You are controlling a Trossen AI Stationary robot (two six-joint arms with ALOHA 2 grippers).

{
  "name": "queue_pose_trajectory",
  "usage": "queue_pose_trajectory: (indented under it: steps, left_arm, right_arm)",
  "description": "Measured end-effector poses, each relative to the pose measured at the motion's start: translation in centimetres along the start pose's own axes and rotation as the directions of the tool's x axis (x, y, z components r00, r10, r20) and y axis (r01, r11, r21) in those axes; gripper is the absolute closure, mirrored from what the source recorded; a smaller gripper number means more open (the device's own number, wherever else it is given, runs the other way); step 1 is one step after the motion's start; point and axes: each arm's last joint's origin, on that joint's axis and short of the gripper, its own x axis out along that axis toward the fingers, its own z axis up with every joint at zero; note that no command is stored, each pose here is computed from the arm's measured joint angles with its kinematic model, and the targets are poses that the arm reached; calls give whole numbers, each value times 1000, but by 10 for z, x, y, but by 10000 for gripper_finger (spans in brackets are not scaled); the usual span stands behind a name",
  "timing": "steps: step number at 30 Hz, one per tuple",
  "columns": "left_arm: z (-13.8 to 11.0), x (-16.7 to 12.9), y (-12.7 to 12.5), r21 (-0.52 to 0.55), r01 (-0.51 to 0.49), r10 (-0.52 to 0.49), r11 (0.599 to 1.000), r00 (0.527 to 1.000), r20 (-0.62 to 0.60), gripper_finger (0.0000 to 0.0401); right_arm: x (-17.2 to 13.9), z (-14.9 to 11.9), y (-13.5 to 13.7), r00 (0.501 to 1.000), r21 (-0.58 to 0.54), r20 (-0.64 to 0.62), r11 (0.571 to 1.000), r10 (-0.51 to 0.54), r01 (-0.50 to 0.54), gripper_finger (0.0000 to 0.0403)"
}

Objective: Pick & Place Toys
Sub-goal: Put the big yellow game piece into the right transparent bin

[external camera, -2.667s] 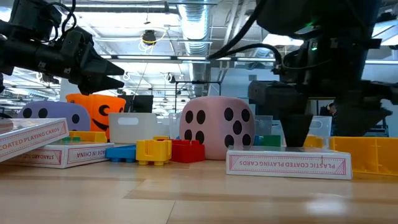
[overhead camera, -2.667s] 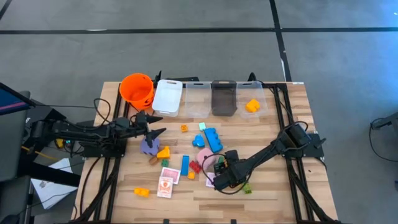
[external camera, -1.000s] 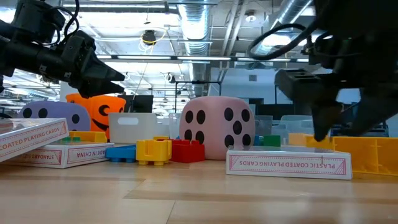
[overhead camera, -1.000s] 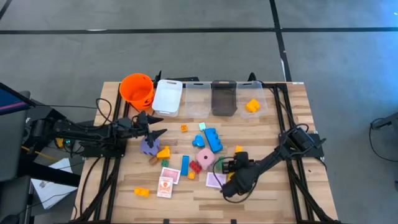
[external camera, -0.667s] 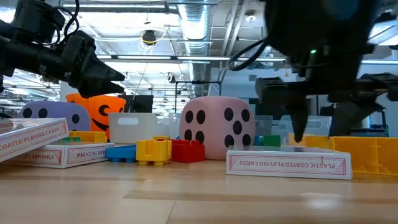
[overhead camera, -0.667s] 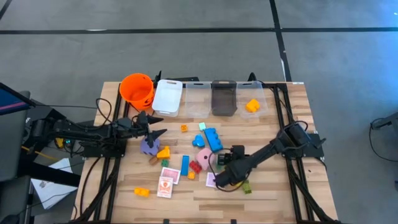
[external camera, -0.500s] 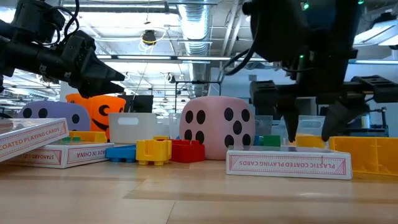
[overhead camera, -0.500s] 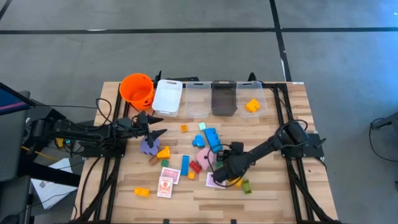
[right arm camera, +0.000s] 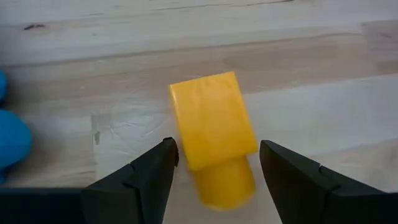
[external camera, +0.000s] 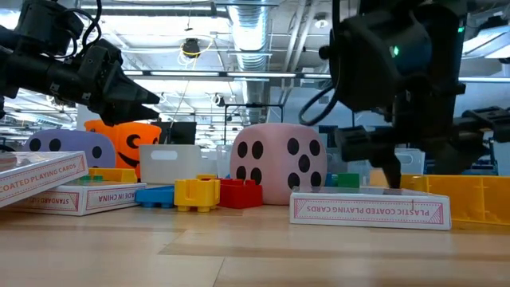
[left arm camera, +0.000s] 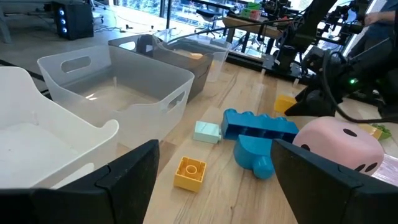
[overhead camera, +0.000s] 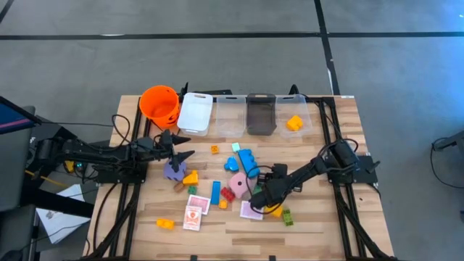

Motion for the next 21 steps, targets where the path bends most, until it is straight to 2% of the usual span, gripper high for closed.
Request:
queue_pose_trajectory:
  steps: [10,17,21]
  left_arm:
    - [0,0,0,1,-1,1,1000,1000,-1,100]
    - [0,0,0,1,-2,2,1000,1000,0,100]
    - [0,0,0,1,-5,5,1000,1000,0,100]
  right_arm:
    - [4,-2,1,999,-66,48,998,13,-9,173]
    - [6,1,3,986,-77,150,995,77,-66,173]
    - [6,1,3,983,-79,163,994,85,-73,191]
